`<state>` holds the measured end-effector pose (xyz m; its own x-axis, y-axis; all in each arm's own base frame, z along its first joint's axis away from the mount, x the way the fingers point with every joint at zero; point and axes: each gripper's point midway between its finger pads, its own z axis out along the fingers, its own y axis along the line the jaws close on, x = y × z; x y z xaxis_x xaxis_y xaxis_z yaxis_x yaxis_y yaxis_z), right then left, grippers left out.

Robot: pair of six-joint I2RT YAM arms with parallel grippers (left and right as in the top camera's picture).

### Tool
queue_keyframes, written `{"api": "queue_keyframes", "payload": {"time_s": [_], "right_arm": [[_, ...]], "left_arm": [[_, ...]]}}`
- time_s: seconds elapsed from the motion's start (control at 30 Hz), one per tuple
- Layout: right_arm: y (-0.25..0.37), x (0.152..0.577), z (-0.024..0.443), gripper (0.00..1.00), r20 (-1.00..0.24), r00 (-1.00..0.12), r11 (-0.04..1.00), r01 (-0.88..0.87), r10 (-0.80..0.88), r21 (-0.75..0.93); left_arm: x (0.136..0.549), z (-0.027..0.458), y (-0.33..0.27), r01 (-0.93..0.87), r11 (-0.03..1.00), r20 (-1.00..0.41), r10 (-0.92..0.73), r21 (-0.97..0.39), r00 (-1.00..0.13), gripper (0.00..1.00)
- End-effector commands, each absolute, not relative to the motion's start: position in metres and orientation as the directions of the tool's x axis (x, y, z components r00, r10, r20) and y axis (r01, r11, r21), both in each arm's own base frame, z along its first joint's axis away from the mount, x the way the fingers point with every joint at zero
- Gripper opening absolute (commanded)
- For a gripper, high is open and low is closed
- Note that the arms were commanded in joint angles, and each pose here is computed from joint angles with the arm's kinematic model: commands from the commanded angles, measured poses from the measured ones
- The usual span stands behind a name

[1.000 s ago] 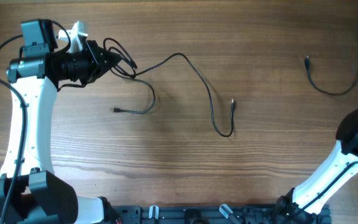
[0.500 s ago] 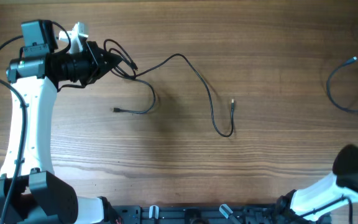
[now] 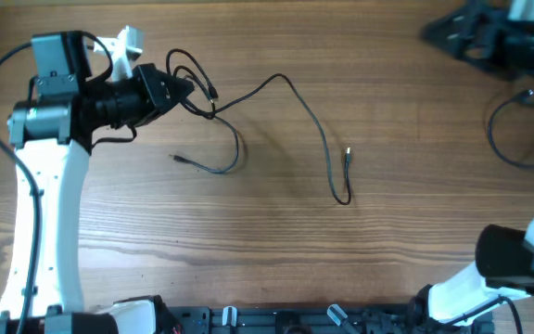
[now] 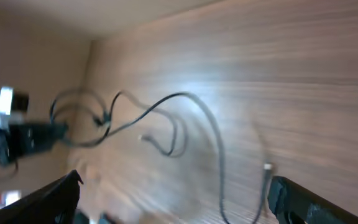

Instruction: Untangle cables

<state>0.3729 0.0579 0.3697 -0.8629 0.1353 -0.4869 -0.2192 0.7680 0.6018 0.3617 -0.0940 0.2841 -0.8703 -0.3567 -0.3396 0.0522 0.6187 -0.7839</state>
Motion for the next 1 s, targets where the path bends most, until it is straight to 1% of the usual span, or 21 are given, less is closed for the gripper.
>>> {"api": "queue_keyframes", "payload": {"time_s": [0.0,0.07,0.1,0.13,0.17,0.23,0.33,0.43,0.5,0.6,0.73,0.83,0.93,0.97], "right_arm": [[0.12,0.362,0.364,0.98,-0.518,-0.853,0.734,-0.394,-0.068,0.553],[0.156,0.352,0.359,0.97,-0.516,-0.843,0.729,-0.449,-0.154,0.516],[0.17,0.349,0.357,0.97,-0.511,-0.842,0.736,-0.455,-0.173,0.501],[0.179,0.348,0.356,0.97,-0.509,-0.842,0.745,-0.454,-0.179,0.489],[0.193,0.348,0.356,0.97,-0.517,-0.835,0.755,-0.461,-0.19,0.467],[0.21,0.346,0.357,0.97,-0.538,-0.815,0.751,-0.49,-0.215,0.442],[0.224,0.347,0.362,0.97,-0.567,-0.795,0.747,-0.508,-0.217,0.428],[0.231,0.35,0.367,0.97,-0.592,-0.778,0.732,-0.527,-0.21,0.432],[0.238,0.35,0.373,0.96,-0.615,-0.758,0.695,-0.563,-0.218,0.448],[0.247,0.353,0.373,0.9,-0.635,-0.734,0.654,-0.607,-0.242,0.452],[0.252,0.347,0.352,0.84,-0.599,-0.726,0.603,-0.655,-0.337,0.455],[0.249,0.339,0.323,0.82,-0.556,-0.688,0.57,-0.715,-0.467,0.406],[0.238,0.342,0.302,0.83,-0.525,-0.644,0.568,-0.756,-0.557,0.325],[0.238,0.341,0.299,0.83,-0.528,-0.619,0.548,-0.777,-0.581,0.309]], "left_arm": [[0.352,0.31,-0.109,0.118,0.515,-0.326,-0.335,-0.849,-0.884,0.04],[0.345,0.326,-0.12,0.316,0.469,-0.458,-0.226,-0.825,-0.86,0.04],[0.34,0.336,-0.126,0.423,0.429,-0.532,-0.173,-0.799,-0.829,0.04],[0.335,0.343,-0.13,0.492,0.39,-0.579,-0.142,-0.779,-0.803,0.04],[0.327,0.356,-0.135,0.594,0.312,-0.648,-0.104,-0.742,-0.755,0.04],[0.317,0.378,-0.139,0.701,0.195,-0.723,-0.082,-0.686,-0.686,0.04],[0.306,0.399,-0.138,0.783,0.084,-0.788,-0.07,-0.616,-0.612,0.04],[0.307,0.4,-0.137,0.789,0.087,-0.794,-0.07,-0.608,-0.604,0.04],[0.307,0.4,-0.138,0.788,0.085,-0.793,-0.069,-0.61,-0.606,0.04],[0.307,0.4,-0.137,0.784,0.085,-0.789,-0.07,-0.615,-0.611,0.04],[0.308,0.4,-0.135,0.783,0.091,-0.789,-0.075,-0.615,-0.61,0.04],[0.313,0.4,-0.125,0.728,0.112,-0.737,-0.104,-0.676,-0.668,0.04],[0.318,0.399,-0.114,0.644,0.128,-0.656,-0.143,-0.755,-0.741,0.04],[0.322,0.397,-0.109,0.593,0.144,-0.61,-0.168,-0.792,-0.774,0.04]]}}
